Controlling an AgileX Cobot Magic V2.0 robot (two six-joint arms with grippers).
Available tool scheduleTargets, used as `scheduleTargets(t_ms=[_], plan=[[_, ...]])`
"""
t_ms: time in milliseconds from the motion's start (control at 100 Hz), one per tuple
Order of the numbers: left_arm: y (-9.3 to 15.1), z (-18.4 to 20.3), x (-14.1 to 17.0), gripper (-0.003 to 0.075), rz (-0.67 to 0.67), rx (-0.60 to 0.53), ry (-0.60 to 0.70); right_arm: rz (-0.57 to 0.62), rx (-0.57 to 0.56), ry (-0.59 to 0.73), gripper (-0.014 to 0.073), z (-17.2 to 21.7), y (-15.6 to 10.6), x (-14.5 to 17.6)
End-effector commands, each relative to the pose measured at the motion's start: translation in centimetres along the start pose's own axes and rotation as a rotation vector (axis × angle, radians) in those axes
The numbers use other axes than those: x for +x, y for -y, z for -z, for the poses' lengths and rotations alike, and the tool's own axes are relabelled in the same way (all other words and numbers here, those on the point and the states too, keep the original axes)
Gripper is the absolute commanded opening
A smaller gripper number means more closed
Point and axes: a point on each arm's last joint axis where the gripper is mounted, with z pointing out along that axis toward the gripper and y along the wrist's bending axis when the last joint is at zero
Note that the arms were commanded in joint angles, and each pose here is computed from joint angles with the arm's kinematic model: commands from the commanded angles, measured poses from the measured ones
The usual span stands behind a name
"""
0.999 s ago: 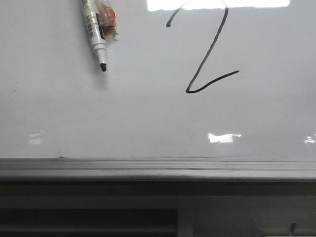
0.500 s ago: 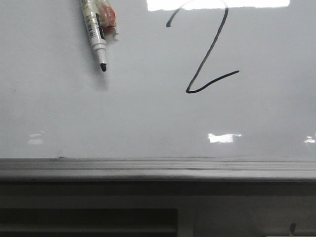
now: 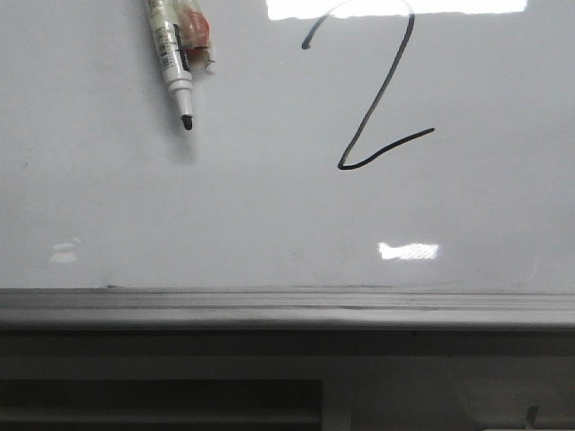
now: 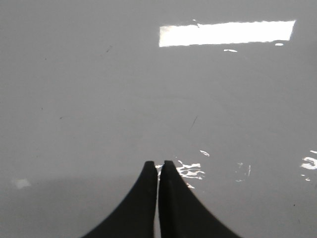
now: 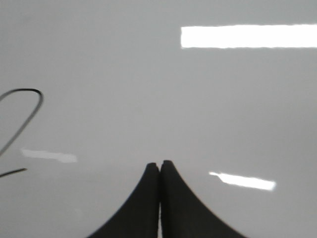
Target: Write number 2 on whiteboard
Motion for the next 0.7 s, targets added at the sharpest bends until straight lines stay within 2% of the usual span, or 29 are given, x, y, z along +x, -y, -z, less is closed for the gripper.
scheduleTargets(t_ms=[0,120,280,690], plan=[[0.0,0.2,-0.3,-0.002,0.021,-0.002,0.082,0.037,0.064,0.077,-0.0047,0.0,0.4,-0.3],[0.0,0.2,-0.3,-0.002,0.021,-0.002,0.082,0.085,0.086,0.035,-0.0047,-0.1,0.4,1.4],[0.0,0.2,-0.3,-0.002,0.021,-0.002,0.082,0.086,0.089,0.012,-0.0047,-0.3,0.3,3.3],[0.0,0.2,-0.3,-0.002,0.021,-0.002,0.082,0.088,0.093,0.016,-0.0047,-0.3,0.4,3.2]])
